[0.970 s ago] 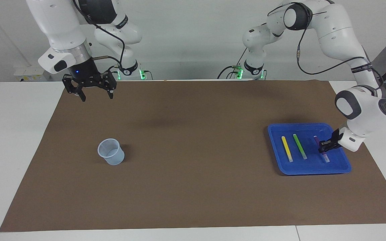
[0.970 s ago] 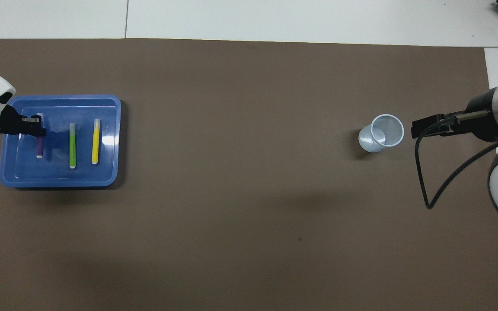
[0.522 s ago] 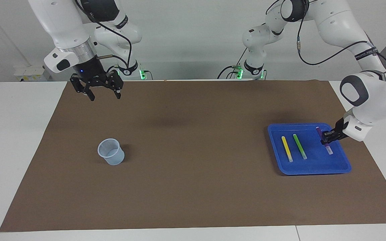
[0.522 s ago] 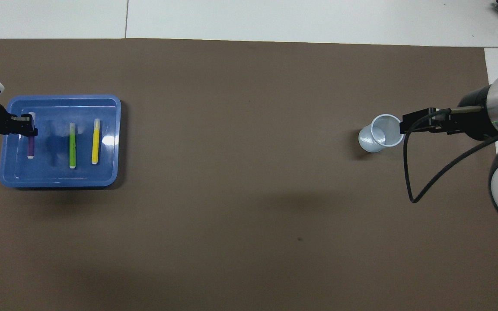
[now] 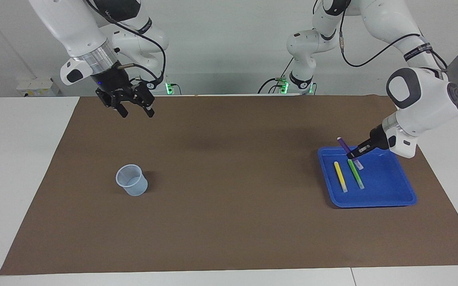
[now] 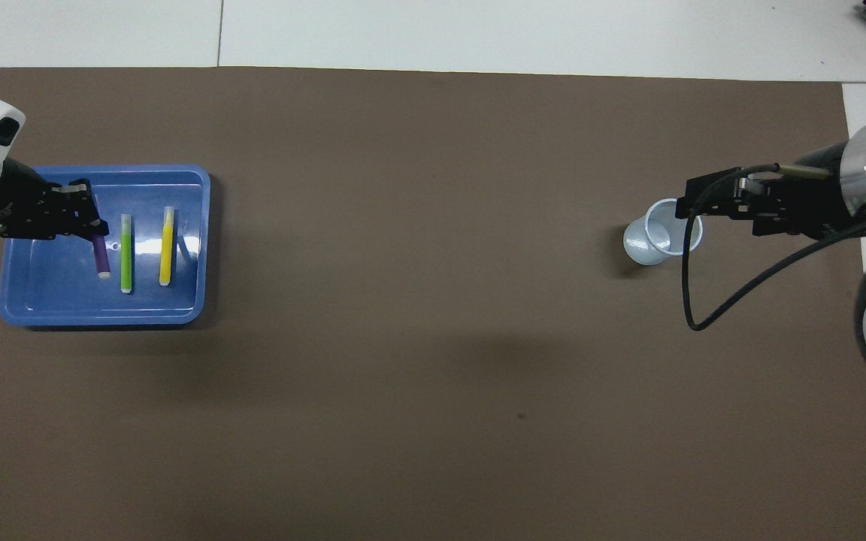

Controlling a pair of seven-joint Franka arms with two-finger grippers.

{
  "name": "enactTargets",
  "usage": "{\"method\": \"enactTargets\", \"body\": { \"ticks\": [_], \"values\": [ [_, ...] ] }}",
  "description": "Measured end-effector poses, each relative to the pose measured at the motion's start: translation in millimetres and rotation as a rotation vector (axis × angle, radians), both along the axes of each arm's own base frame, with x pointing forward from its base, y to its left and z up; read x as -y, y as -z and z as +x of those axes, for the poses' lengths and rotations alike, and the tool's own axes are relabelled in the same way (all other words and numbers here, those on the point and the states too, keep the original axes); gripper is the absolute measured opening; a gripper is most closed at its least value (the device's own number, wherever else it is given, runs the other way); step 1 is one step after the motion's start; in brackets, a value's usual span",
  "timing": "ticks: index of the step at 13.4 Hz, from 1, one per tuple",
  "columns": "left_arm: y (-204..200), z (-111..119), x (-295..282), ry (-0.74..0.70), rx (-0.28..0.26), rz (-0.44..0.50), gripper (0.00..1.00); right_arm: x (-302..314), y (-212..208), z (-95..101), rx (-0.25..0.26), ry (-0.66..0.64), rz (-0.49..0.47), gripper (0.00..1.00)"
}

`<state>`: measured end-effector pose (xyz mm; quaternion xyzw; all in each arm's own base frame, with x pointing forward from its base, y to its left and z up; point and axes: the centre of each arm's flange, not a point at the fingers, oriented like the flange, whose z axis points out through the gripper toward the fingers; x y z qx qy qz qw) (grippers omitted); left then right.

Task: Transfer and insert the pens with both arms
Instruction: 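Carry the purple pen toward the right gripper while the right gripper approaches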

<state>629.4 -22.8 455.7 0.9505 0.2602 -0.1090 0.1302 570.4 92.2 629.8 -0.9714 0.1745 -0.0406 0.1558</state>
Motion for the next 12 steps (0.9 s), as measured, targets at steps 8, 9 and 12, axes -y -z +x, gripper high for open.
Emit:
{"method": "enactTargets", "body": {
  "ticks": [8,9,12],
  "values": [
    [-35,-20,125,-0.412,-0.173,-0.072,0.17,-88,50,1.7,-0.059,0.351,0.260,1.00],
    [-37,-19,129,-0.459,-0.195,-0.101,0.17,-101,56,-0.7,-0.075,0.377,0.280,1.00],
    [-43,-17,149,-0.585,-0.242,-0.188,0.17,-135,69,-4.6,-0.124,0.478,0.371,1.00]
  ]
}}
